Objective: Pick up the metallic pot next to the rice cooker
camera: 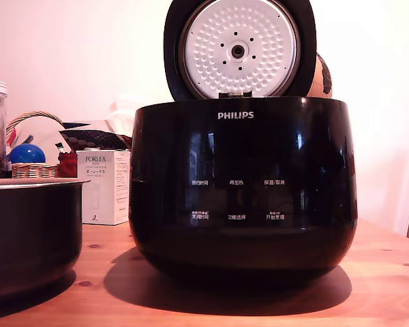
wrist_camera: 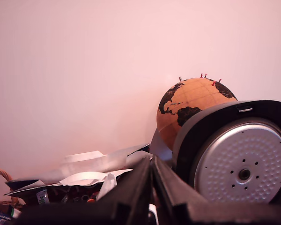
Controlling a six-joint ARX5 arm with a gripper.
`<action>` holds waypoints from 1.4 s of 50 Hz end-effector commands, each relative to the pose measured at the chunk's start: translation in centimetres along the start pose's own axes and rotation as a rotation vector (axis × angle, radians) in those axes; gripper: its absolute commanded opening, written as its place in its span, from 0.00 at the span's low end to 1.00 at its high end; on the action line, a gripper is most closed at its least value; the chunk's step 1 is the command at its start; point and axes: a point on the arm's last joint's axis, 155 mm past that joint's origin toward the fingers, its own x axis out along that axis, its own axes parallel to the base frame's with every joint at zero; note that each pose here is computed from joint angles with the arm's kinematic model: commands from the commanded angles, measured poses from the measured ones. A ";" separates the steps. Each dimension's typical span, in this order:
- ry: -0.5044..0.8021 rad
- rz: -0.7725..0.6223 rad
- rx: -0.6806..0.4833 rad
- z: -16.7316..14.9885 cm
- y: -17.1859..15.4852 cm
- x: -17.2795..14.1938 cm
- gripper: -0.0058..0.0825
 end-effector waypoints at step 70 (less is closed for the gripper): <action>0.933 -0.585 0.563 -8.5 -1.3 -13.4 0.04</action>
